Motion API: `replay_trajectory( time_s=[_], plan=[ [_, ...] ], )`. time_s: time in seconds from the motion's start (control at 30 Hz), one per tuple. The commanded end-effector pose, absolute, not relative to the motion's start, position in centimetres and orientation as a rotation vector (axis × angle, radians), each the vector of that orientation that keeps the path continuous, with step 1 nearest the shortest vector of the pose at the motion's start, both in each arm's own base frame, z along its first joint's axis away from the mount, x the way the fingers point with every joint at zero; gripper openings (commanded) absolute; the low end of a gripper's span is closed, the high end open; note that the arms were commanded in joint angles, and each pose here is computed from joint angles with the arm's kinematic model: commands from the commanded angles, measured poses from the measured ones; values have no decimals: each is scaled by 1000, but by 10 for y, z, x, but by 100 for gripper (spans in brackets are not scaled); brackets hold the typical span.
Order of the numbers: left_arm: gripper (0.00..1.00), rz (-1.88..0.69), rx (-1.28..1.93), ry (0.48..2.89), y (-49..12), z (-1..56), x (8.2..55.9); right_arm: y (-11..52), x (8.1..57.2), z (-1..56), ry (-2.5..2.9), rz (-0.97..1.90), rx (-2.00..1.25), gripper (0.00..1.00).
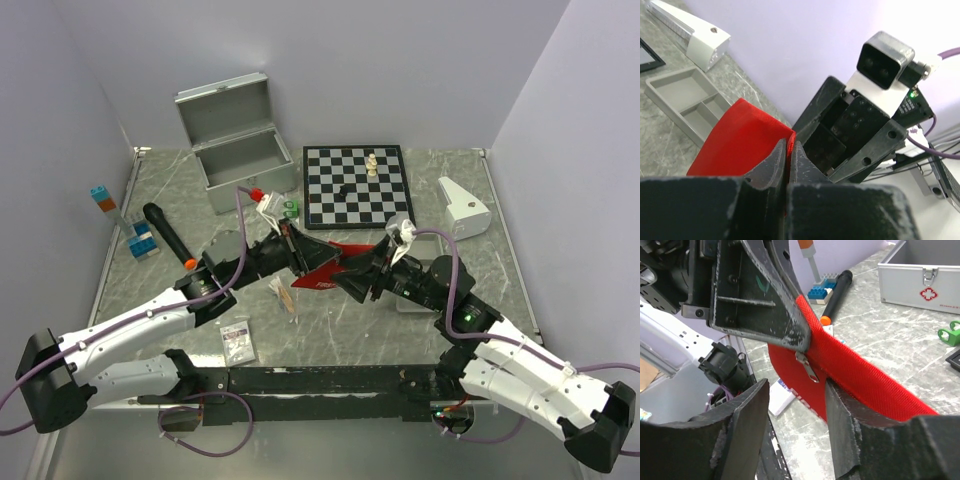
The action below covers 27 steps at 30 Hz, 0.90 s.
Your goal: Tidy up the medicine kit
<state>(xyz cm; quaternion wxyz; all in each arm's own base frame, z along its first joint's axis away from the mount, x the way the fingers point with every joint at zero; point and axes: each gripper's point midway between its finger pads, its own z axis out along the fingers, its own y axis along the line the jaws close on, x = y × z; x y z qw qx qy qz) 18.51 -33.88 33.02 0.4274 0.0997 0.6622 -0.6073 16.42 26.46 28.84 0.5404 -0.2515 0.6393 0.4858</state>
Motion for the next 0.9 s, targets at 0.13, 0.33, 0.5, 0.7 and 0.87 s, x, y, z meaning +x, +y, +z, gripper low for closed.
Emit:
replay_trajectory(
  time_s=[0.13,0.33,0.5,0.7,0.87],
  plan=[
    [1,-1605,332,1547,-337,362,165,260,169,327,1405,1143,-569,59],
    [1,-1630,339,1538,-336,363,160,266,168,334,1391,1180,-576,53],
    [1,-1637,339,1533,-335,363,159,268,173,336,1397,1181,-558,42],
    [1,-1628,334,1540,-333,359,159,269,173,337,1398,1189,-554,26],
    [1,-1609,322,1537,-331,360,162,268,172,335,1405,1187,-553,15]
  ],
)
